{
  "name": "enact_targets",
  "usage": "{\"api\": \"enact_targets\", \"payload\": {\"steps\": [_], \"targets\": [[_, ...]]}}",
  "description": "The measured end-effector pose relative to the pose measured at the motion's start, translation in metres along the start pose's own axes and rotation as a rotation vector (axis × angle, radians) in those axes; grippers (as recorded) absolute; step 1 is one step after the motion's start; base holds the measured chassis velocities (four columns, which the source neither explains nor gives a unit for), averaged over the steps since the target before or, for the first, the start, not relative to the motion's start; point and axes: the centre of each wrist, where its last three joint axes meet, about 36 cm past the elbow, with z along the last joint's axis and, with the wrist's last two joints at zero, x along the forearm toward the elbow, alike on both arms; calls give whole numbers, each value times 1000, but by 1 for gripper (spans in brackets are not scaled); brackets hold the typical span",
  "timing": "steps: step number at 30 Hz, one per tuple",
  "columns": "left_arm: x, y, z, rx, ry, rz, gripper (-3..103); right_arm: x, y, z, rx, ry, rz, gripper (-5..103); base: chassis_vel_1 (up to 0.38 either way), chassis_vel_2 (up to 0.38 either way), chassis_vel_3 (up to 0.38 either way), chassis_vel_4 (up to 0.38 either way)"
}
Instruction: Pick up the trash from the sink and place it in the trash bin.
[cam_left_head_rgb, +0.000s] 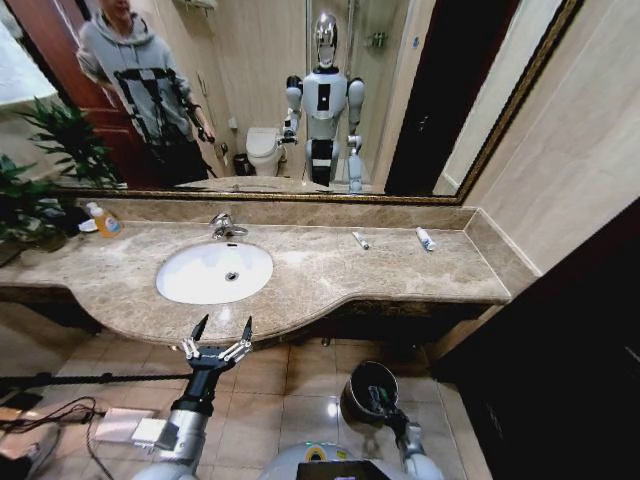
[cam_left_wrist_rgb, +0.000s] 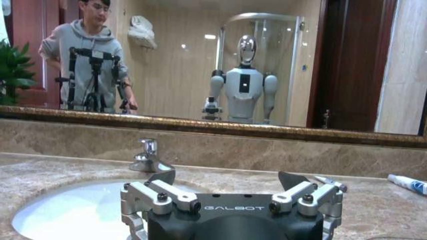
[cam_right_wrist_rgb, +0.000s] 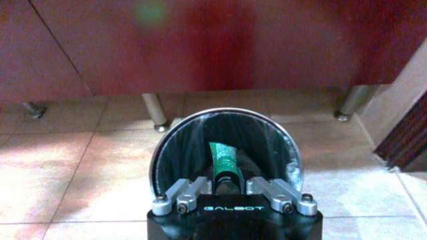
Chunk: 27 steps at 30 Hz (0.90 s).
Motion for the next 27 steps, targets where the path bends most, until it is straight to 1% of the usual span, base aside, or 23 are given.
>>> {"api": "enact_targets", "payload": {"steps": [5,14,15,16,17,19,20,22,23,24,25,26,27], "targets": [[0,0,0,0,0,0,100,-17,11,-5,-18,18,-17,21,0,0,0,0],[0,0,0,0,0,0,100,-29,28,-12,-57,33,-29,21,0,0,0,0],[0,0,0,0,0,0,100,-30,31,-13,-60,31,-27,18,0,0,0,0],[0,0,0,0,0,0,100,-31,33,-14,-63,28,-27,21,0,0,0,0],[0,0,0,0,0,0,100,-31,33,-14,-63,28,-27,21,0,0,0,0],[0,0,0,0,0,0,100,-30,34,-14,-63,29,-26,32,0,0,0,0],[0,0,0,0,0,0,100,-30,34,-14,-63,29,-26,32,0,0,0,0],[0,0,0,0,0,0,100,-29,33,-12,-62,34,-25,43,0,0,0,0],[0,0,0,0,0,0,100,-29,33,-12,-62,34,-25,43,0,0,0,0],[0,0,0,0,0,0,100,-28,31,-11,-62,36,-23,48,0,0,0,0],[0,0,0,0,0,0,100,-28,31,-11,-62,36,-23,48,0,0,0,0],[0,0,0,0,0,0,100,-26,30,-9,-60,36,-22,60,0,0,0,0],[0,0,0,0,0,0,100,-26,30,-9,-60,36,-22,60,0,0,0,0]]}}
